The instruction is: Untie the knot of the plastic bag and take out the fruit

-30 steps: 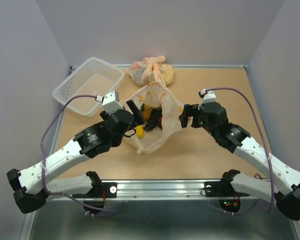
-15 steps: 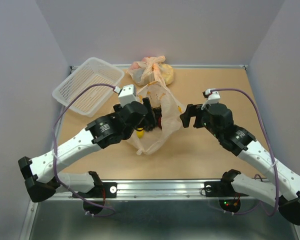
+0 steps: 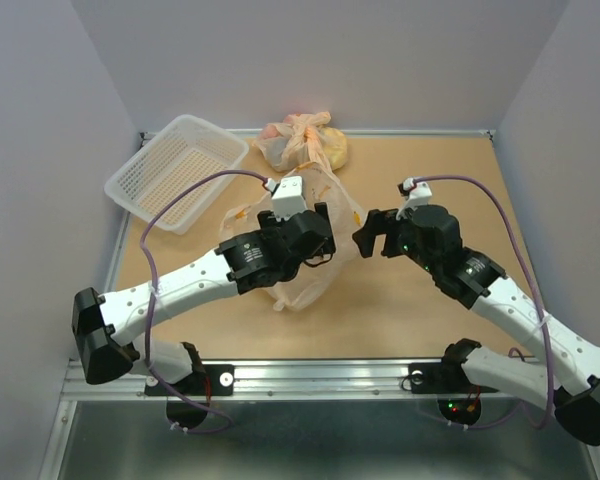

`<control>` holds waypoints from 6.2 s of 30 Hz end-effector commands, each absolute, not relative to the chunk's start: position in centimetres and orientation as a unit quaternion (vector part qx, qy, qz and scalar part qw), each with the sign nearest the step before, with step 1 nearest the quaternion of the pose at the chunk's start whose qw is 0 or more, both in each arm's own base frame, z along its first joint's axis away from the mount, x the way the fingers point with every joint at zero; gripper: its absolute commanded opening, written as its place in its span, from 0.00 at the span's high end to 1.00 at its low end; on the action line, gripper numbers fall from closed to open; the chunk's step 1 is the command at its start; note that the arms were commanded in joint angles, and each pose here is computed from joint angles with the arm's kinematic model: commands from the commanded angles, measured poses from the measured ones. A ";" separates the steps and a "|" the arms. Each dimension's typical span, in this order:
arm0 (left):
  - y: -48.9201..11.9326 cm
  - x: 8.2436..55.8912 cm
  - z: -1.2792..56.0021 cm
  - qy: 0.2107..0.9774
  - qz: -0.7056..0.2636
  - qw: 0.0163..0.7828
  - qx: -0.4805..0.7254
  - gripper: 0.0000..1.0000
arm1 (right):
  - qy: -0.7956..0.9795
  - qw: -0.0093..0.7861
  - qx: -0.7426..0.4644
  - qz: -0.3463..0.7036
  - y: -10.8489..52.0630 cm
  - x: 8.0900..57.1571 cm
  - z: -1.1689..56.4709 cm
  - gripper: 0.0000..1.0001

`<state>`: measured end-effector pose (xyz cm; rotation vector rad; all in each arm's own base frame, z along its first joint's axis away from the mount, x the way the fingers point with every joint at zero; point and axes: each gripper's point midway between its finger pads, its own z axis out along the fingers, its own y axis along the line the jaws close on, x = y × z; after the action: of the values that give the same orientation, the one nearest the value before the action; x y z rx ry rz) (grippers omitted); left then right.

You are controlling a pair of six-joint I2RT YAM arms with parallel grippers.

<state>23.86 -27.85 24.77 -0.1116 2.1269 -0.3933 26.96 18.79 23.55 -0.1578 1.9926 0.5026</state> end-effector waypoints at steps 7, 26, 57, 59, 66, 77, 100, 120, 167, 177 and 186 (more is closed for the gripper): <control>-26.1 27.9 23.1 0.843 -0.152 0.504 -0.108 0.07 | 0.798 0.511 -0.092 0.305 23.0 27.0 25.2 0.01; -25.9 29.4 20.2 0.852 -0.117 0.505 -0.076 0.06 | 0.812 0.524 -0.047 0.253 22.3 30.0 21.5 1.00; -24.7 35.4 13.9 0.832 -0.016 0.530 -0.163 0.08 | 0.825 0.509 -0.089 0.228 22.1 29.5 18.8 1.00; -22.9 36.2 12.5 0.835 0.012 0.521 -0.176 0.08 | 0.826 0.507 -0.089 0.229 22.1 29.5 18.7 1.00; -17.7 36.6 13.8 0.825 0.087 0.522 -0.198 0.05 | 0.826 0.510 -0.090 0.225 21.8 29.4 18.5 1.00; -26.1 30.8 19.1 0.830 -0.059 0.543 -0.114 0.05 | 0.822 0.511 -0.095 0.231 22.2 29.4 18.8 1.00; -25.5 39.4 11.1 0.840 -0.012 0.522 -0.150 0.13 | 0.814 0.519 -0.097 0.243 22.0 28.8 19.6 1.00; -24.9 38.5 7.8 0.862 0.006 0.483 -0.151 0.91 | 0.815 0.518 -0.089 0.243 21.6 28.4 19.2 1.00; 6.0 52.1 21.9 0.769 -0.002 0.537 -0.348 0.68 | 0.800 0.532 -0.090 0.262 21.3 27.4 21.0 0.99; 6.6 50.9 21.1 0.769 0.013 0.531 -0.354 0.01 | 0.800 0.534 -0.093 0.258 21.2 27.5 20.9 1.00; -4.8 42.4 27.3 0.777 -0.048 0.581 -0.238 0.05 | 0.803 0.543 -0.091 0.229 20.4 28.2 20.6 1.00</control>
<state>45.57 0.64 22.61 -0.7249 1.8778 -0.0378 27.76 20.85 20.76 -0.2122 1.9272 0.5857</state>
